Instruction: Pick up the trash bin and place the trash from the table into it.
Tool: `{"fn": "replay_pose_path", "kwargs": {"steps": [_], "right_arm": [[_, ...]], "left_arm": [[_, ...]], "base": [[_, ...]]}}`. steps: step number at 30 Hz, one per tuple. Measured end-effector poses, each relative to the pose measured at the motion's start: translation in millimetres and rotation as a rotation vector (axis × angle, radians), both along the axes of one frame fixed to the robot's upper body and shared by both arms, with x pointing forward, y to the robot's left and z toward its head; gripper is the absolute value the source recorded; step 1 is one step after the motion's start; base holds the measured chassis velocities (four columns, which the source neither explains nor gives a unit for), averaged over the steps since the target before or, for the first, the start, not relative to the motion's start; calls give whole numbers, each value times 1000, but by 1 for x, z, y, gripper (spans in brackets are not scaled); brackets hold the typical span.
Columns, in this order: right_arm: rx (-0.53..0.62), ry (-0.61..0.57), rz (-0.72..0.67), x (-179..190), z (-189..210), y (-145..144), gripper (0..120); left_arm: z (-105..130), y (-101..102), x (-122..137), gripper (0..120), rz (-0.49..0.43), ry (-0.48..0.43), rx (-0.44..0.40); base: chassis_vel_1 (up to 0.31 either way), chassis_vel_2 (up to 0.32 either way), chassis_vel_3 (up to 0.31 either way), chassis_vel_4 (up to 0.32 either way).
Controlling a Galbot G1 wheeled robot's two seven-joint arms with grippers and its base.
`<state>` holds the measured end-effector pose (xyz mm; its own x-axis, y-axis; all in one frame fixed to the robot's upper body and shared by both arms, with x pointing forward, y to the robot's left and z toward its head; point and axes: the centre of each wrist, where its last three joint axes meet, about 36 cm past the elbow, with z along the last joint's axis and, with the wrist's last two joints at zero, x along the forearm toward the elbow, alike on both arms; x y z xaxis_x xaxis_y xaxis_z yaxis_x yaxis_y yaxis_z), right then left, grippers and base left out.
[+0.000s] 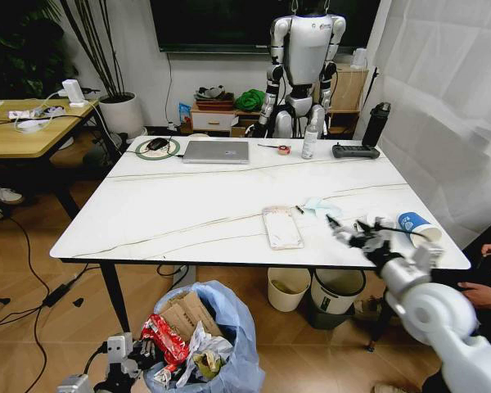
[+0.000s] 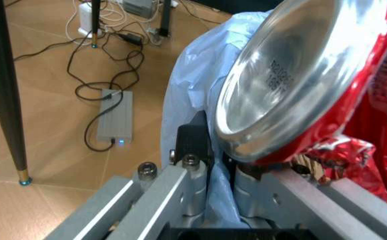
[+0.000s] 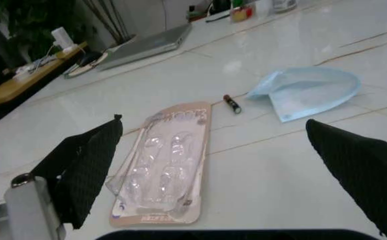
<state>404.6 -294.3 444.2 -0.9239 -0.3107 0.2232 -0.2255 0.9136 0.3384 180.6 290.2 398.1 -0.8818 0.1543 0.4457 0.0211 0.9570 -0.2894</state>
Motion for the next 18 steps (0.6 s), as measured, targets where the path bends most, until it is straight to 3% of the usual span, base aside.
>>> {"fn": "replay_pose_path", "kwargs": {"steps": [7, 18], "right_arm": [[-284, -109, 100, 6, -27, 39, 100], [-371, -194, 226, 19, -37, 83, 100]], "left_arm": [[-1, -3, -1, 0, 19, -4, 2], [1, -2, -2, 0, 39, -8, 10]], "base": [[0, 0, 0, 0], [0, 0, 0, 0]]}}
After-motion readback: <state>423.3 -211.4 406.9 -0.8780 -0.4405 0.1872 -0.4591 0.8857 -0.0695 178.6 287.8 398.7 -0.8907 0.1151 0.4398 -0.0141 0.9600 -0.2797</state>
